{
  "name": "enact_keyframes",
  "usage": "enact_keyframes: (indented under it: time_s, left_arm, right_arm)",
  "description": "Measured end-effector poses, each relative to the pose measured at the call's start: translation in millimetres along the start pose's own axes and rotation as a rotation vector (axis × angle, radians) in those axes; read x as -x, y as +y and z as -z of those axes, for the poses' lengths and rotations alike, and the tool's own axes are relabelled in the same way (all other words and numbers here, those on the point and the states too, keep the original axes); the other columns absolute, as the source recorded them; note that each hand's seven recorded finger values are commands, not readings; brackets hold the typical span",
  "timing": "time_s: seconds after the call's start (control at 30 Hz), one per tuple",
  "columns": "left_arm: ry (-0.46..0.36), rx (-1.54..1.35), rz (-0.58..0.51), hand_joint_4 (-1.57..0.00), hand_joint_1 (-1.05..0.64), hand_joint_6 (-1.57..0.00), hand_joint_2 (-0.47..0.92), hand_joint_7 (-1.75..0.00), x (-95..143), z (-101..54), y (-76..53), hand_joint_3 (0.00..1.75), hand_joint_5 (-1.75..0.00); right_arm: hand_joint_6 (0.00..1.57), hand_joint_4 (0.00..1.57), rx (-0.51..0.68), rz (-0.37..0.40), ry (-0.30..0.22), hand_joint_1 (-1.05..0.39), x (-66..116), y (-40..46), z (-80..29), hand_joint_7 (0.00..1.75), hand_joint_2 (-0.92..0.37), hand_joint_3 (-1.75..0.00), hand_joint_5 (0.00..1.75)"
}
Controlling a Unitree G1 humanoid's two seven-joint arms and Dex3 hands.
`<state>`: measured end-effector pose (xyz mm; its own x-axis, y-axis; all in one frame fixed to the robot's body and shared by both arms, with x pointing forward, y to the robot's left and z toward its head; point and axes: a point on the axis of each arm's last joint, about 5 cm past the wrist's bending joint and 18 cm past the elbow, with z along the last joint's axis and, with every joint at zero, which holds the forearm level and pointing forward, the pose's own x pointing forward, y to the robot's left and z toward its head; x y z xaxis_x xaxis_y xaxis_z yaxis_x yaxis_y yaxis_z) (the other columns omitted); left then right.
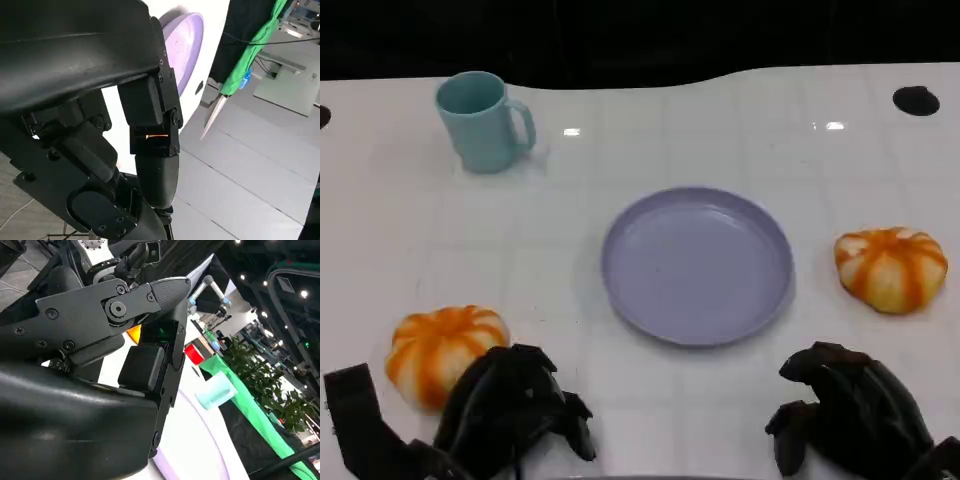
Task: Grasp the bread from the table and place it into the plate.
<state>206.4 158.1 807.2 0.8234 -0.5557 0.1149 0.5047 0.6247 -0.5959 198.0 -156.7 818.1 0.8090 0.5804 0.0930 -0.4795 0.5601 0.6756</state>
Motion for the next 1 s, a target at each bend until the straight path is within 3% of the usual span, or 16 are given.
enact_keyframes:
  time_s: [0.23, 0.4, 0.53, 0.7, 0.9, 1.0]
  left_arm:
    - [-0.020, -0.049, 0.067, -1.57, -1.05, -1.55, 0.62, -0.11, -4, -12.8, -0.8, 0.01, -0.34]
    - [-0.054, -0.157, 0.103, -1.51, -1.05, -1.32, 0.68, 0.00, -5, -28.3, -0.8, 0.03, -0.08]
    - [-0.076, -0.349, 0.137, -1.43, -1.05, -1.15, 0.76, 0.00, -5, -44.5, -1.7, 0.05, -0.02]
    - [-0.104, -0.631, 0.103, -1.29, -1.05, -0.89, 0.84, 0.00, -2, -60.7, -5.9, 0.04, 0.00]
    - [-0.125, -0.851, 0.070, -1.06, -1.05, -0.67, 0.90, 0.00, 2, -80.7, -11.7, 0.03, 0.00]
    - [-0.114, -0.956, 0.046, -0.85, -1.05, -0.50, 0.92, 0.00, 6, -88.3, -13.4, 0.08, 0.00]
  right_arm:
    - [1.57, 1.53, 0.000, -0.001, -0.001, -0.73, -0.3, 0.2, 0.1, 0.39, -0.90, 0.00, 0.81]
    - [1.57, 1.54, 0.000, -0.001, -0.001, -0.73, -0.6, 0.2, -0.1, 0.38, -0.90, 0.00, 0.80]
    - [1.57, 1.54, 0.000, -0.001, 0.000, -0.73, -0.8, 0.2, -0.1, 0.39, -0.90, 0.00, 0.79]
    - [1.57, 1.54, -0.003, -0.001, 0.001, -0.73, -1.0, 0.0, 0.3, 0.38, -0.90, 0.00, 0.79]
    - [1.57, 1.52, -0.002, -0.003, 0.000, -0.72, -1.9, 0.1, -0.1, 0.37, -0.90, 0.00, 0.79]
    - [1.57, 1.52, -0.003, -0.004, 0.000, -0.72, -2.0, 0.1, -0.1, 0.36, -0.90, 0.00, 0.78]
